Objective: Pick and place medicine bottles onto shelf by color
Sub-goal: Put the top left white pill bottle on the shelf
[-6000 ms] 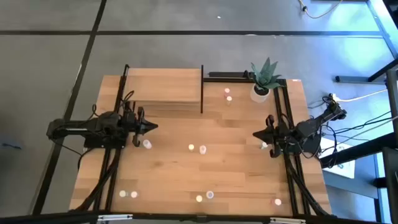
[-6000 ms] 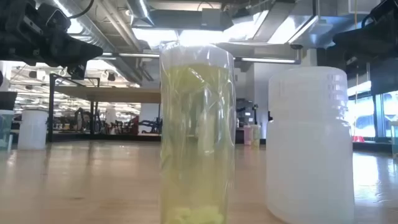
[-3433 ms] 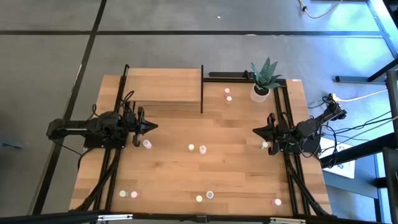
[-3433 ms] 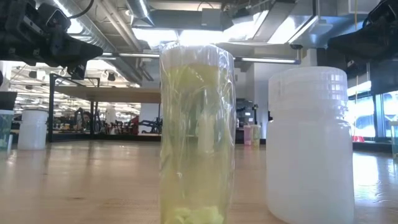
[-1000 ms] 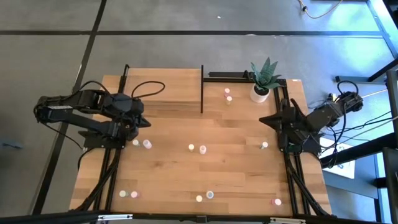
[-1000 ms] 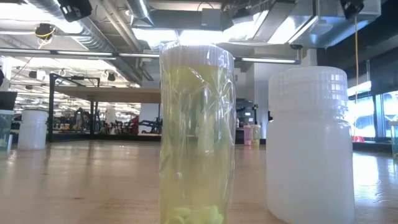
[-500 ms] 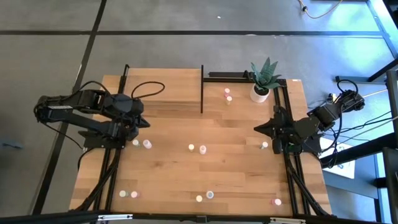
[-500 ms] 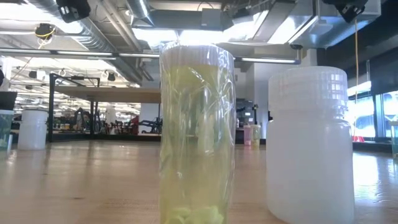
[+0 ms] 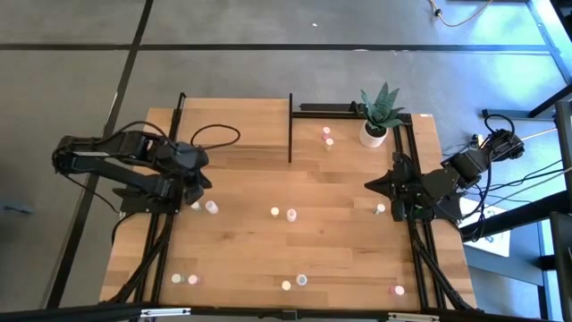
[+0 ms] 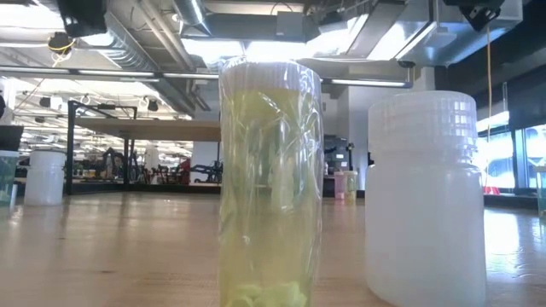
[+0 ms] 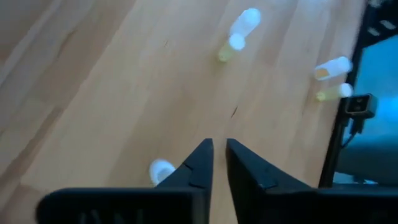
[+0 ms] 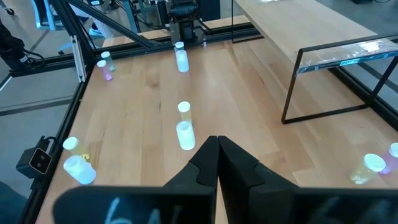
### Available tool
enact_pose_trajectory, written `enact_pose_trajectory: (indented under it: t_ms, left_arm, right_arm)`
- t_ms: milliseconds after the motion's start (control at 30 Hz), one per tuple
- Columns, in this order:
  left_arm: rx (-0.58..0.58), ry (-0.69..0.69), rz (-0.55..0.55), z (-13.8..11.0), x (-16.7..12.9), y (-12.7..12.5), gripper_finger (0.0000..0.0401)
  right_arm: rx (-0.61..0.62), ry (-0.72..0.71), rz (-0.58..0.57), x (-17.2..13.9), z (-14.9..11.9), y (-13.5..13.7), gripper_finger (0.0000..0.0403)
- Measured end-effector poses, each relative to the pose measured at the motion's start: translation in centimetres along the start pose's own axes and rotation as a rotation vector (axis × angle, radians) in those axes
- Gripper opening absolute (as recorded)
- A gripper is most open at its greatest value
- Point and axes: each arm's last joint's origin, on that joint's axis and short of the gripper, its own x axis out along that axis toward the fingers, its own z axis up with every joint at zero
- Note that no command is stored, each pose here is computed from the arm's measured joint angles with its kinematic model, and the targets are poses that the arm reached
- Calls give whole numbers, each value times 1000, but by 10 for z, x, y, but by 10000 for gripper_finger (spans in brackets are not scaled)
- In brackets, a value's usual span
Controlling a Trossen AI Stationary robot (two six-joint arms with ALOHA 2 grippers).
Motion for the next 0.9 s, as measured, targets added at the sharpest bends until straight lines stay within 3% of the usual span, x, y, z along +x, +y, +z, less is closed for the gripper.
enact_pose_trajectory:
  t_ms: [300,900]
  left_arm:
    - [-236,119,129,-4,11,3,126]
    - [-226,179,198,0,25,0,126]
  right_arm:
    - [-5,0,0,0,0,0,12]
    - [-13,0,0,0,0,0,12]
